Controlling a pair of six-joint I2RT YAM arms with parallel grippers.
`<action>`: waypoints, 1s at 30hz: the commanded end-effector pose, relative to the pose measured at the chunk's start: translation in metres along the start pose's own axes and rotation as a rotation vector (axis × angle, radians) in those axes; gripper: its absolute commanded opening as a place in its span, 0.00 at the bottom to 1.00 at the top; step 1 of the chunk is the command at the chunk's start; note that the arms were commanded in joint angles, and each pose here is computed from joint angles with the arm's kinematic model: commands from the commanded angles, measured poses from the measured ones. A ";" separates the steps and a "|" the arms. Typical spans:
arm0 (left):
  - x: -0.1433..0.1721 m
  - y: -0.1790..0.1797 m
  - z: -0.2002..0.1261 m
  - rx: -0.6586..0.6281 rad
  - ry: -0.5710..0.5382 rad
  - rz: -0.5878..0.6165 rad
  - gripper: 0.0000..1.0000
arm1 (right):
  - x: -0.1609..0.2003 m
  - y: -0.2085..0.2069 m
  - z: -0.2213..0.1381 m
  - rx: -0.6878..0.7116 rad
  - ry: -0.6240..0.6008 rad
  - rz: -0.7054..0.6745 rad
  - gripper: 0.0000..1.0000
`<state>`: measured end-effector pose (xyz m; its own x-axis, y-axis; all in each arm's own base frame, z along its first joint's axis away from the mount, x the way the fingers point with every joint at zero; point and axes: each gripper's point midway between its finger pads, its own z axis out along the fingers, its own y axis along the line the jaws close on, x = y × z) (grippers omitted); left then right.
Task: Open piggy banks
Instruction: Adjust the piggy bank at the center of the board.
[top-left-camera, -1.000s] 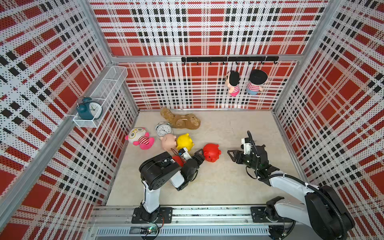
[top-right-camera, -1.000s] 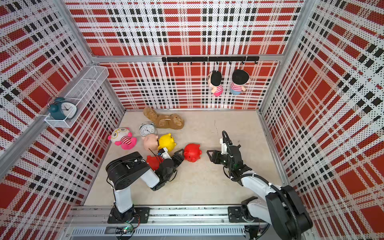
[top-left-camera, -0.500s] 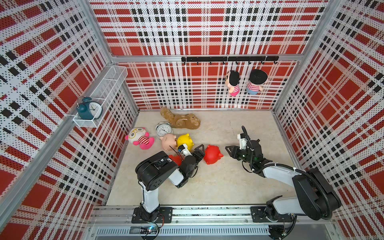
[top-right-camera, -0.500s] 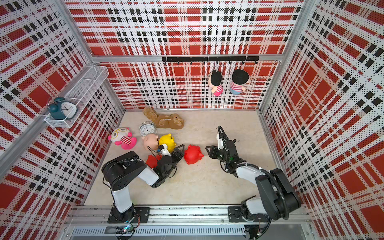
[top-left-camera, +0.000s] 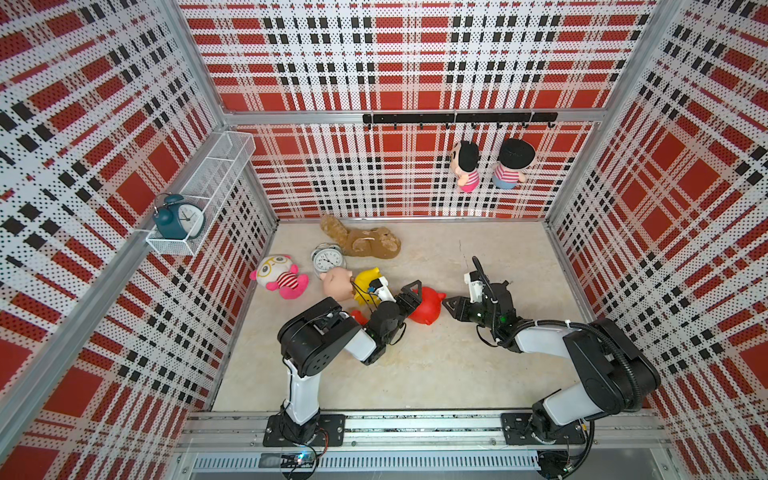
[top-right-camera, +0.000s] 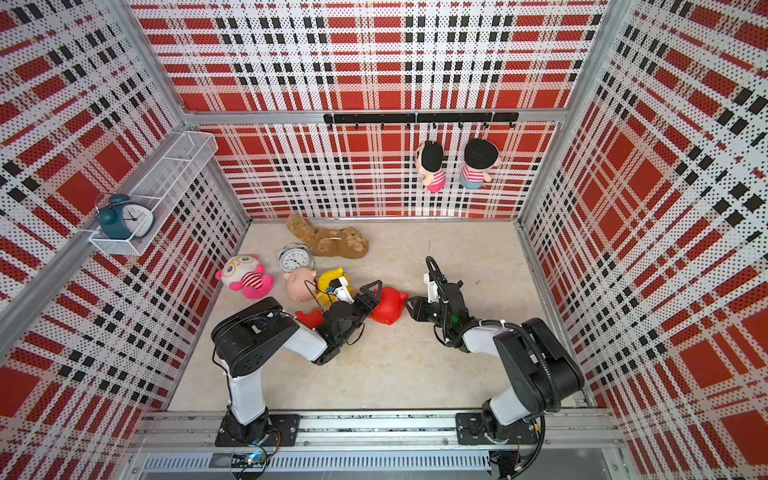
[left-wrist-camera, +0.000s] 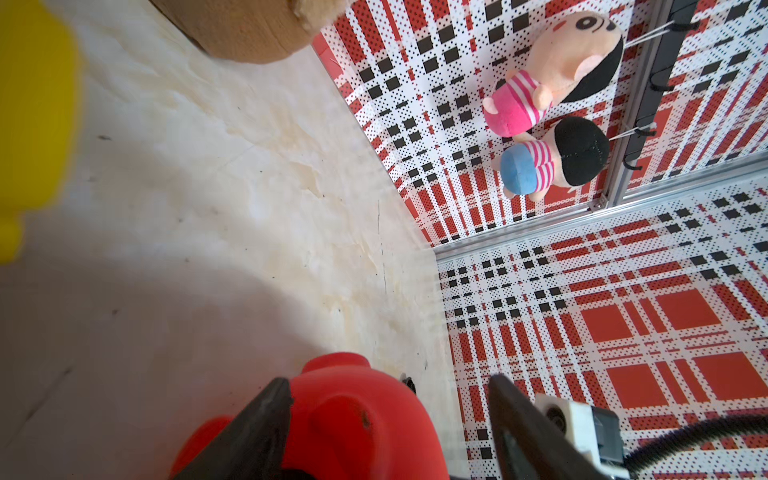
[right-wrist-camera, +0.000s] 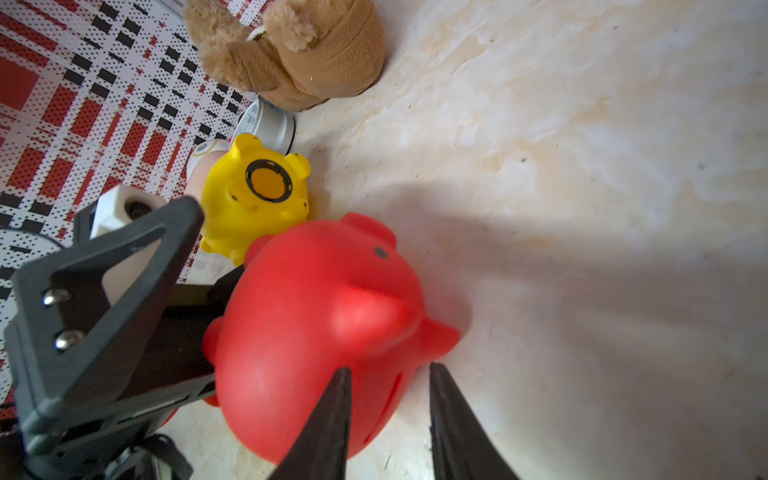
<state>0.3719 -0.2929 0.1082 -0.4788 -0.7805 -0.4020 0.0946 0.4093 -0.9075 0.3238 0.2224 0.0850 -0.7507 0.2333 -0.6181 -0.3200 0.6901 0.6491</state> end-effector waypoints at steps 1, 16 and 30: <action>0.006 0.005 0.016 -0.015 0.041 0.050 0.78 | 0.007 0.019 -0.008 -0.067 0.005 -0.011 0.34; -0.039 -0.015 0.071 -0.045 0.039 0.231 0.98 | -0.014 0.028 -0.063 0.087 -0.081 -0.116 0.37; -0.057 -0.046 0.010 -0.215 0.047 0.408 0.98 | -0.107 -0.011 0.028 0.104 -0.035 -0.262 0.35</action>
<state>0.4213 -0.2834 0.1926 -0.4471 -0.5904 -0.6719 0.1664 0.6832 -0.7111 0.4040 0.2087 0.1398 -0.6344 0.1093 -0.7652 -0.3831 0.8153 0.4341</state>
